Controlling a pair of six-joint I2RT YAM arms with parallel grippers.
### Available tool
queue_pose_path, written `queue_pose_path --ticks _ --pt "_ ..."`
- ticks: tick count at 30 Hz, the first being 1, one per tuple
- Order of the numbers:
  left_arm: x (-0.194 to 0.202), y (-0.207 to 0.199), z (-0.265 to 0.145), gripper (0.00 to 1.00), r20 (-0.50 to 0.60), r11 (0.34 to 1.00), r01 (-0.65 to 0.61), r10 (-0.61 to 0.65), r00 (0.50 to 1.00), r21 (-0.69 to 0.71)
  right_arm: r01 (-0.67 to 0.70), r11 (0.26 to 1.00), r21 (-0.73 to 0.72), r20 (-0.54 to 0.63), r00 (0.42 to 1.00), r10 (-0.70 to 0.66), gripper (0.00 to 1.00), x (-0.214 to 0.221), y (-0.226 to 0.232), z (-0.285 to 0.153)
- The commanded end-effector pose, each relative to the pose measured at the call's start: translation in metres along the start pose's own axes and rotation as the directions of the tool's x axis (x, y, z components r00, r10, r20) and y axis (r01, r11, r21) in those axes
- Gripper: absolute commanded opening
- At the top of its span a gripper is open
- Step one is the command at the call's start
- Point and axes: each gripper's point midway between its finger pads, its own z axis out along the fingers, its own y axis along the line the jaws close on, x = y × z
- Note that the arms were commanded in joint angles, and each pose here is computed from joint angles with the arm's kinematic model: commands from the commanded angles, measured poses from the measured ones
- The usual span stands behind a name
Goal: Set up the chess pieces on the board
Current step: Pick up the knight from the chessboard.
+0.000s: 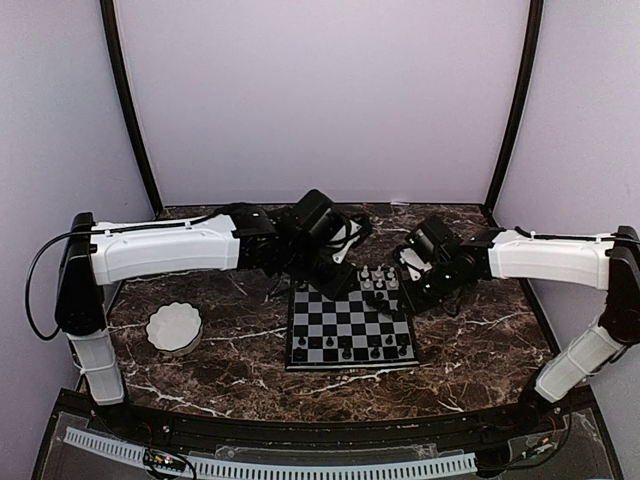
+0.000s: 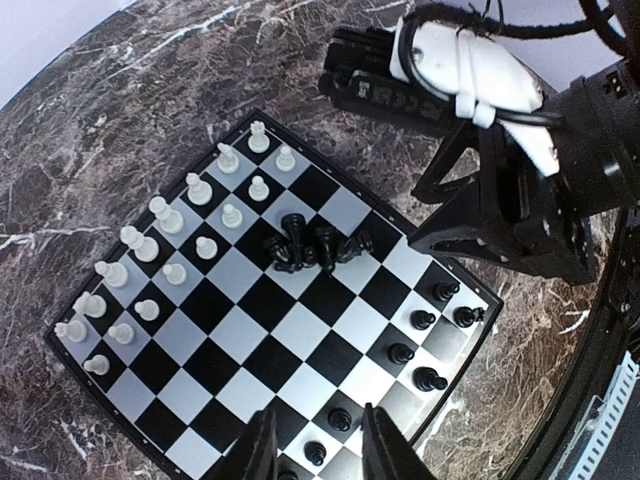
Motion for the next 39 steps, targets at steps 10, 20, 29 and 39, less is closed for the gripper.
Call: queue_pose_path --ticks 10,20,29,39 --pt "-0.009 0.027 -0.048 0.32 0.051 0.989 0.150 -0.150 0.987 0.012 0.225 0.974 0.019 -0.082 0.971 -0.223 0.44 -0.038 0.005 0.025" --pt "-0.001 0.032 -0.055 0.32 0.052 0.987 0.158 -0.158 0.986 0.012 0.219 0.975 0.025 -0.143 0.966 -0.213 0.48 -0.041 -0.004 0.045" --pt "0.005 0.034 -0.051 0.32 0.046 0.985 0.170 -0.171 0.984 0.018 0.207 0.975 -0.083 -0.180 0.959 -0.219 0.50 -0.024 0.010 0.055" --pt "0.007 0.034 -0.050 0.32 0.043 0.983 0.181 -0.182 0.982 0.026 0.188 0.976 -0.111 -0.231 0.950 -0.209 0.47 -0.014 0.013 0.066"
